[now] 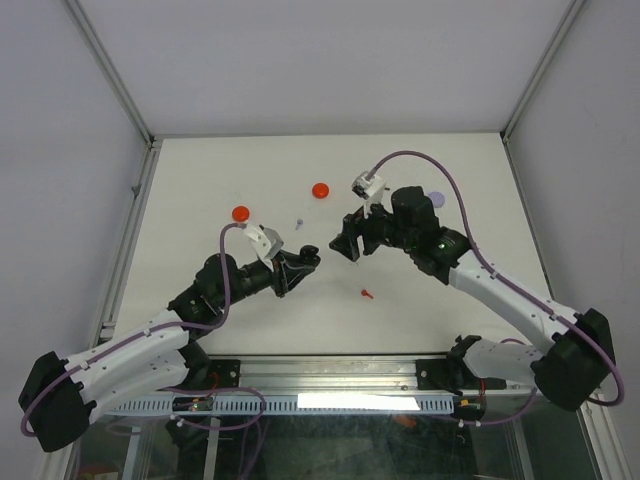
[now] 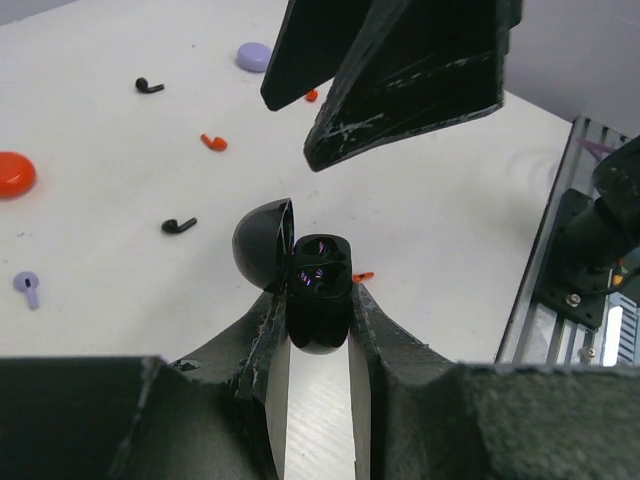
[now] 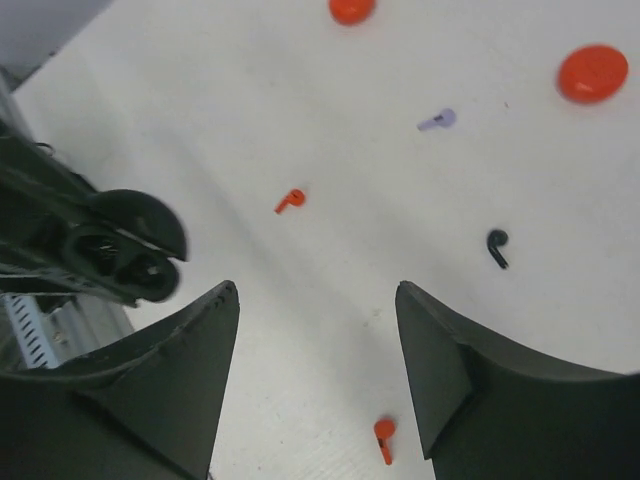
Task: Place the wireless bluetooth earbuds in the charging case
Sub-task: Open the charging case, then pick up the earbud from the center of the board.
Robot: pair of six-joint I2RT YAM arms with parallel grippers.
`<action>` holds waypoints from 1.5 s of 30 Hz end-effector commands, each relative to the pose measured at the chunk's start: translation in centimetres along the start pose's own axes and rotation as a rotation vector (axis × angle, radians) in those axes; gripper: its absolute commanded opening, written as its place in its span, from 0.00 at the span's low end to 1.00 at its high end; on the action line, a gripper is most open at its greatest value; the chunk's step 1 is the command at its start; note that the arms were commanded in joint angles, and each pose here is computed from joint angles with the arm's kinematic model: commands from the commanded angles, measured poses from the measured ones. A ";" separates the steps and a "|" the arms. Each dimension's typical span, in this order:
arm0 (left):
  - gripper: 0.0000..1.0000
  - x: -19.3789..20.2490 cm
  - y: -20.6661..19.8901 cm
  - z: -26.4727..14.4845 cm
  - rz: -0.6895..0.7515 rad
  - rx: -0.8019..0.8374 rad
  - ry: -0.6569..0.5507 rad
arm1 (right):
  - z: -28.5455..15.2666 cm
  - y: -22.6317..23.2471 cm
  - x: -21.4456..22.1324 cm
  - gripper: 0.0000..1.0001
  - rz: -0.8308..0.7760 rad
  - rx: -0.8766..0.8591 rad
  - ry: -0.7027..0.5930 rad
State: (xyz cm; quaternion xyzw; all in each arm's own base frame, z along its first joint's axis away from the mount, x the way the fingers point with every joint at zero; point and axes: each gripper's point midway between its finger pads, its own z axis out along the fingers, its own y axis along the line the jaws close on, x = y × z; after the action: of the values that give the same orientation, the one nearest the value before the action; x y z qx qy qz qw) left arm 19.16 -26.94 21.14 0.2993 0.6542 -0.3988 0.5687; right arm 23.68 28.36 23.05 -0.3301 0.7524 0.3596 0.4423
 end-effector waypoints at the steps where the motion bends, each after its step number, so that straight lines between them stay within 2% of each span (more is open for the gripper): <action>1: 0.00 -3.3 1.8 -0.3 0.043 -0.108 -0.056 | 1.0 -4.4 1.1 0.67 0.010 0.214 0.083; 8: 0.00 -5.5 3.6 -0.5 0.045 -0.185 -0.058 | 3.7 -8.4 3.8 0.66 0.027 0.354 0.194; 13: 0.00 -6.8 5.3 -0.9 0.102 -0.224 -0.068 | 6.1 -10.9 5.7 0.61 0.043 0.423 0.272; 20: 0.00 -7.9 7.7 -1.2 0.174 -0.265 -0.068 | 9.0 -13.4 7.3 0.56 0.070 0.477 0.326; 24: 0.00 -7.8 8.4 -1.7 0.162 -0.245 -0.097 | 10.2 -14.6 7.9 0.52 0.084 0.506 0.347; 33: 0.00 -8.5 8.9 -2.6 0.164 -0.242 -0.116 | 12.2 -15.9 9.4 0.47 0.127 0.532 0.397; 45: 0.00 -8.7 8.7 -3.3 0.192 -0.240 -0.133 | 11.9 -15.9 12.5 0.35 0.166 0.544 0.488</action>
State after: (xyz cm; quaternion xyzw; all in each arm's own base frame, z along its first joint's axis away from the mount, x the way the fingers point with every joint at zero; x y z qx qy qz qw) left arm 26.59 -19.35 26.25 0.2506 0.6609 -0.2823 0.6486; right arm 36.09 27.30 2.65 -0.2262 0.9290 0.0877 0.2796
